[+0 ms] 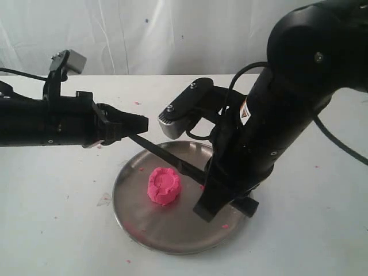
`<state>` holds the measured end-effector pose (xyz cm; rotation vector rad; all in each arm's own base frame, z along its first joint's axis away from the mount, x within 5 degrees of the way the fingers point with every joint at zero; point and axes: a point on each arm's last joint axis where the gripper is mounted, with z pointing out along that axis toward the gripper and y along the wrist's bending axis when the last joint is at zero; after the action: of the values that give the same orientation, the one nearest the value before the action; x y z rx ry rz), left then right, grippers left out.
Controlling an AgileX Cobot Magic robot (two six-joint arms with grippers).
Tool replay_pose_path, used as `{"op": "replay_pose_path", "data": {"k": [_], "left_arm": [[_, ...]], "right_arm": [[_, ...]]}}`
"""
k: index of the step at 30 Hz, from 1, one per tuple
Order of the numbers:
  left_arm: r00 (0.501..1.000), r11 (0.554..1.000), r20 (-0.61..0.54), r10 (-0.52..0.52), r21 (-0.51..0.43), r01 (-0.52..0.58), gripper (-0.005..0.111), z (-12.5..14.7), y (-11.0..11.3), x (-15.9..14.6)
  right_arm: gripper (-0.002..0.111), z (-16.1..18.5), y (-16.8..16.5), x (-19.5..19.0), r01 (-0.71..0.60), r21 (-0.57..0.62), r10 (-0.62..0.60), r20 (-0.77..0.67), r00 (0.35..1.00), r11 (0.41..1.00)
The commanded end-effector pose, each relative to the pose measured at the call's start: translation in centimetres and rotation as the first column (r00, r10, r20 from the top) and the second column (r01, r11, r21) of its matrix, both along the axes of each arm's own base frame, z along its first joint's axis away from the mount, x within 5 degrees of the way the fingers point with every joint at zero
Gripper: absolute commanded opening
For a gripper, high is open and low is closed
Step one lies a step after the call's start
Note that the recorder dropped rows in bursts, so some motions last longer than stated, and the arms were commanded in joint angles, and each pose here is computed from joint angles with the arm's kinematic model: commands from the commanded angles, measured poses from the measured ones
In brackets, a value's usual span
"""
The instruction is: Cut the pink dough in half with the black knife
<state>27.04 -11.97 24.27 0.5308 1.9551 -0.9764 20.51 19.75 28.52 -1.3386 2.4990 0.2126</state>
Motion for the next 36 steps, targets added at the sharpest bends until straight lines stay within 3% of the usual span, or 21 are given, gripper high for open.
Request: {"op": "replay_pose_path", "data": {"k": [1, 12, 18, 22, 28, 36], "left_arm": [[1.000, 1.000, -0.018, -0.001, -0.013, 0.000, 0.000, -0.6, -0.2, 0.4], [1.000, 1.000, -0.003, -0.020, -0.017, 0.020, 0.000, -0.5, -0.3, 0.3], [0.991, 0.996, 0.120, -0.055, -0.066, 0.063, 0.000, 3.1, -0.6, 0.0], [0.986, 0.999, 0.168, -0.012, -0.042, 0.019, 0.000, 4.4, -0.2, -0.1], [0.988, 0.999, 0.157, 0.001, 0.039, -0.007, 0.000, 3.6, 0.1, 0.2], [0.995, 0.998, 0.102, -0.004, 0.061, -0.003, 0.000, 1.8, -0.1, 1.1]], "right_arm": [[0.000, 0.3, 0.2, 0.0, 0.005, 0.016, -0.005, 0.001, 1.000, 1.000], [0.000, 1.4, -0.2, -0.2, 0.008, 0.050, -0.011, 0.054, 0.998, 0.999], [0.000, 0.7, -0.3, 0.3, 0.029, 0.000, -0.029, 0.064, 0.997, 1.000], [0.000, 0.3, -0.1, 0.5, 0.029, 0.003, -0.029, 0.070, 0.997, 1.000], [0.000, -1.9, 0.2, 0.9, 0.028, -0.025, -0.027, 0.049, 0.998, 0.999], [0.000, -3.7, 1.1, 2.0, 0.027, -0.027, -0.025, 0.062, 0.998, 0.999]]}}
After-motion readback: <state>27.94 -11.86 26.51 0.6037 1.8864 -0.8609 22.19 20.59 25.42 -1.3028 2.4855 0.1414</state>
